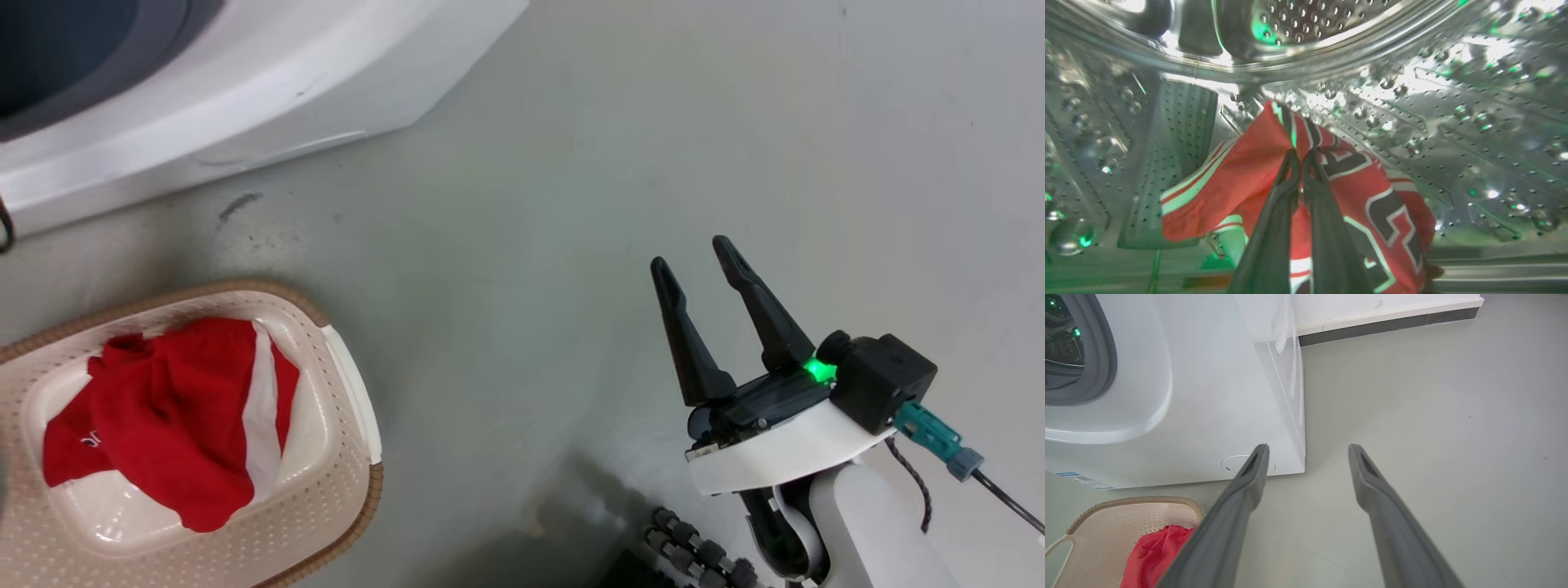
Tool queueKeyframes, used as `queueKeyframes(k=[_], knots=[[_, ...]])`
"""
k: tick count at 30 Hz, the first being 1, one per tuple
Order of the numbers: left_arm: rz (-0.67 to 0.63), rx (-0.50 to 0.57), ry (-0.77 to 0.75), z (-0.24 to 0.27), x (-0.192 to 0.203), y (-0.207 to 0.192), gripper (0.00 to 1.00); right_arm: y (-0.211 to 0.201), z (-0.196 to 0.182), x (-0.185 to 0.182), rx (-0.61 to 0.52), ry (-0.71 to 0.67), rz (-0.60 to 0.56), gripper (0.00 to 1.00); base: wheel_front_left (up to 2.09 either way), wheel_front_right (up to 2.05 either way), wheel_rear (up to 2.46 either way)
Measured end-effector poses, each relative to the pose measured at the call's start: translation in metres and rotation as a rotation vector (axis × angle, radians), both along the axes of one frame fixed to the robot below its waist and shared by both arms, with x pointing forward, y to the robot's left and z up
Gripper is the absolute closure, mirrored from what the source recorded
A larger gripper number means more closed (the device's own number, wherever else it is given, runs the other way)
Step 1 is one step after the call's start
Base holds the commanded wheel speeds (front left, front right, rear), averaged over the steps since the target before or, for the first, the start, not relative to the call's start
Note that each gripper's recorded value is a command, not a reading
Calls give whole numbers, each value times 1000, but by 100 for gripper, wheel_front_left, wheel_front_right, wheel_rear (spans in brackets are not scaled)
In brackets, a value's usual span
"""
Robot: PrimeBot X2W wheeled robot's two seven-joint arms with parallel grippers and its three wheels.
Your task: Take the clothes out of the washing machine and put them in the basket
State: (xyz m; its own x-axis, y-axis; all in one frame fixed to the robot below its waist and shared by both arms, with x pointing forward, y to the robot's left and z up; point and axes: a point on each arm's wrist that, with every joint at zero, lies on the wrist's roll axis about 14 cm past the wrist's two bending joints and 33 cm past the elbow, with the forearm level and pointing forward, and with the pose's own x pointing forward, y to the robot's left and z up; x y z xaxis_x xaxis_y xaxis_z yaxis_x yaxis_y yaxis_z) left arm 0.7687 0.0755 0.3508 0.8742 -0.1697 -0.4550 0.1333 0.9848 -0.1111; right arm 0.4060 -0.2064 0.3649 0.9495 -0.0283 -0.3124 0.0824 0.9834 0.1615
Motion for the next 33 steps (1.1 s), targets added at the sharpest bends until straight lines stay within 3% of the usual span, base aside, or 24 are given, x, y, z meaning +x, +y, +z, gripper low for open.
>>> queueKeyframes(k=[11,21,33], knots=[[-14,9,-333,68,-43,10,100,-2,37,-6,-20,-94,0,0,0,0,0],[-14,-33,-374,107,-115,17,100,0,71,-32,-23,-175,-9,0,0,0,0],[-25,-65,-523,173,-209,34,100,13,106,-61,-19,-271,23,0,0,0,0]])
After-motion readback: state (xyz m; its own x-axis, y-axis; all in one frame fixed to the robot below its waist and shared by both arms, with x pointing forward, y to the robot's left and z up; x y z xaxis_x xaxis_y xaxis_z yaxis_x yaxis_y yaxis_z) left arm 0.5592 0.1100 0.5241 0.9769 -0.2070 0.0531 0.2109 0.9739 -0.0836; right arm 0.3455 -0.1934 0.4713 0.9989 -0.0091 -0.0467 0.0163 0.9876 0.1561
